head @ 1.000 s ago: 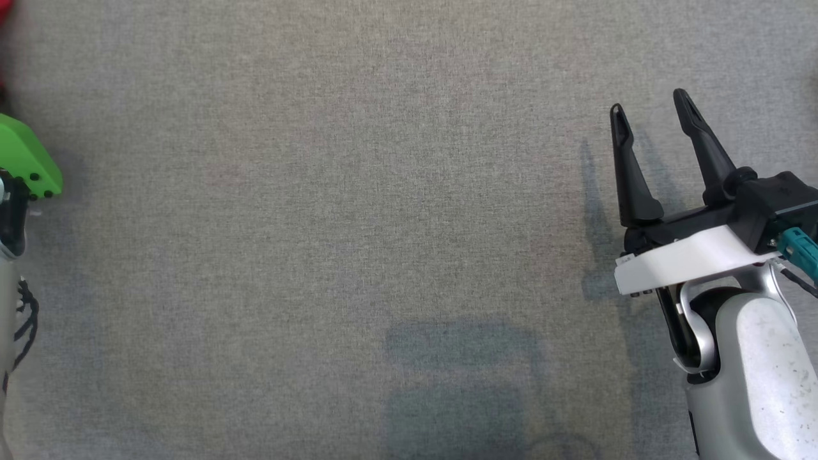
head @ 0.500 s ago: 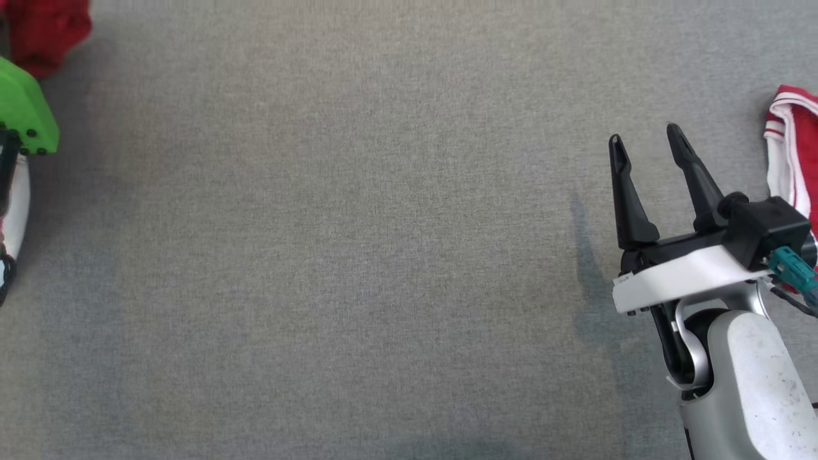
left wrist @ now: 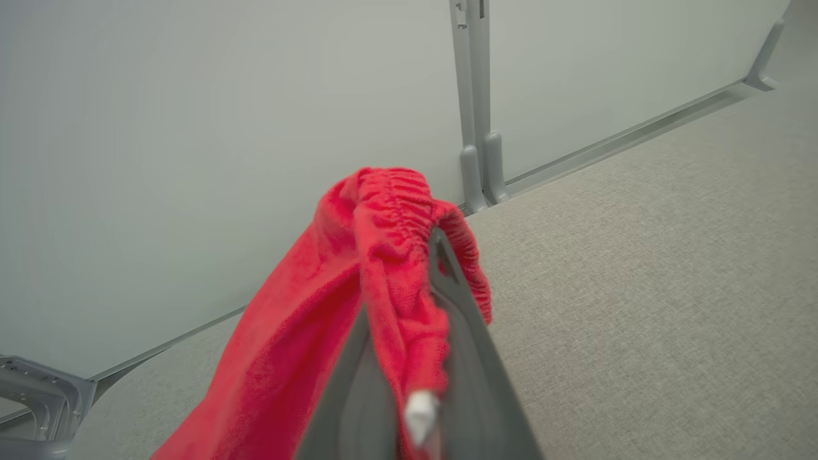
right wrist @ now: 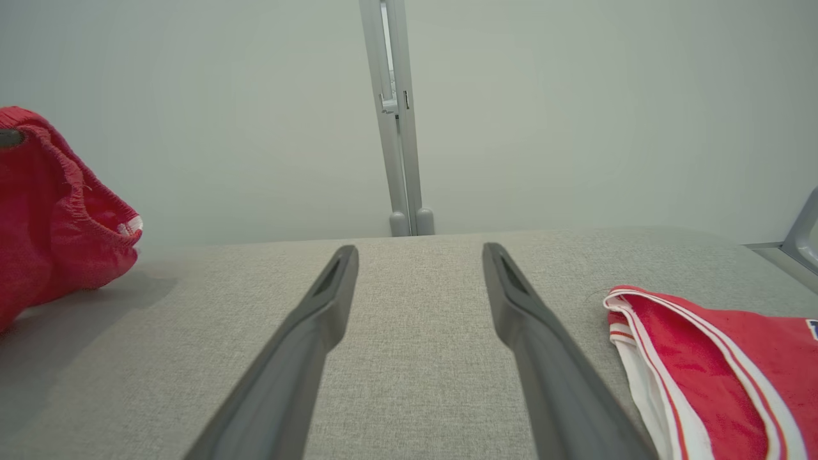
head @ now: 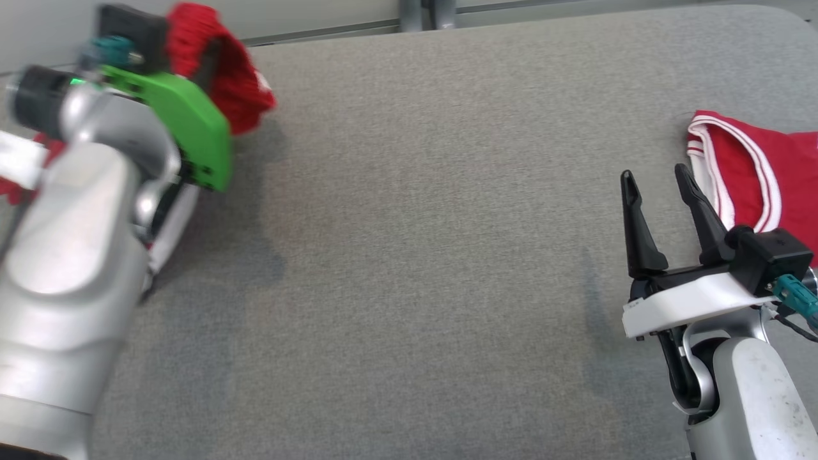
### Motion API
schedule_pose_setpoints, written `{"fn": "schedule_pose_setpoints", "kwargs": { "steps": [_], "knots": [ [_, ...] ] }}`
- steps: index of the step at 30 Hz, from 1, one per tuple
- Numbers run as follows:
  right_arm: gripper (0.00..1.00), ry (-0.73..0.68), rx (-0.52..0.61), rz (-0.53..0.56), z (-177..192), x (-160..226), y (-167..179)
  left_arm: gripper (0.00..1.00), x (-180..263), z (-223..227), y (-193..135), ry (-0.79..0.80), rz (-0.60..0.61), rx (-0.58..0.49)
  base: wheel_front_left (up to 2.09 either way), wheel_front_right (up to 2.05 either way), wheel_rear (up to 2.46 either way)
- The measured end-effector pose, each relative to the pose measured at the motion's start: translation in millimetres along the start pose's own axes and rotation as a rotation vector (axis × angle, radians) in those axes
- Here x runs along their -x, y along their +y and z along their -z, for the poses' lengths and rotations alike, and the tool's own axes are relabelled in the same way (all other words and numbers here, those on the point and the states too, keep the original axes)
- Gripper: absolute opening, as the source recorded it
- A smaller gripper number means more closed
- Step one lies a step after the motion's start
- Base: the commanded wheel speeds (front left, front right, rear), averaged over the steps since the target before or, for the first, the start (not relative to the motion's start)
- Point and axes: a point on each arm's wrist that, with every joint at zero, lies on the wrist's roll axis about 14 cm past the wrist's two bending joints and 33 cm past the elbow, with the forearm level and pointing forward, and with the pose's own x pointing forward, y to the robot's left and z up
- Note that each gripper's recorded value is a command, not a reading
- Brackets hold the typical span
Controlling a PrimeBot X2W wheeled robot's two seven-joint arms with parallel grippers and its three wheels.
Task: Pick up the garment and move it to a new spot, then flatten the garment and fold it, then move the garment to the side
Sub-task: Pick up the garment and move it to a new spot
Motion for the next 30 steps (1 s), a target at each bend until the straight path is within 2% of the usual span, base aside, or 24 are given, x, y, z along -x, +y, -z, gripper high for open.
{"fn": "schedule_pose_setpoints", "kwargs": {
  "steps": [4, 5, 10, 14, 17, 24, 30],
  "knots": [
    [1.0, -0.008, 0.009, 0.041, -6, 11, -14, 0.0, -8, -2, -73, -0.016, 0.166, 0.006, 0.0, 0.0, 0.0],
    [1.0, -0.008, 0.009, 0.041, -6, 11, -14, 0.0, -8, -2, -73, -0.016, 0.166, 0.006, 0.0, 0.0, 0.0],
    [1.0, -0.02, 0.02, 0.09, -13, 21, -30, 0.0, -9, 5, -159, -0.014, 0.348, 0.037, 0.0, 0.0, 0.0],
    [1.0, -0.026, 0.027, 0.12, -17, 29, -40, 0.0, -7, 17, -213, 0.01, 0.46, 0.056, 0.0, 0.0, 0.0],
    [1.0, -0.027, 0.029, 0.141, -18, 35, -47, 0.0, -5, 31, -238, 0.037, 0.512, 0.061, 0.0, 0.0, 0.0],
    [1.0, -0.017, 0.029, 0.183, -16, 49, -59, 0.0, -6, 57, -272, 0.09, 0.579, 0.078, 0.0, 0.0, 0.0],
    [1.0, -0.009, 0.036, 0.215, -15, 58, -69, 0.0, 7, 65, -308, 0.111, 0.674, 0.117, 0.0, 0.0, 0.0]
  ]
}}
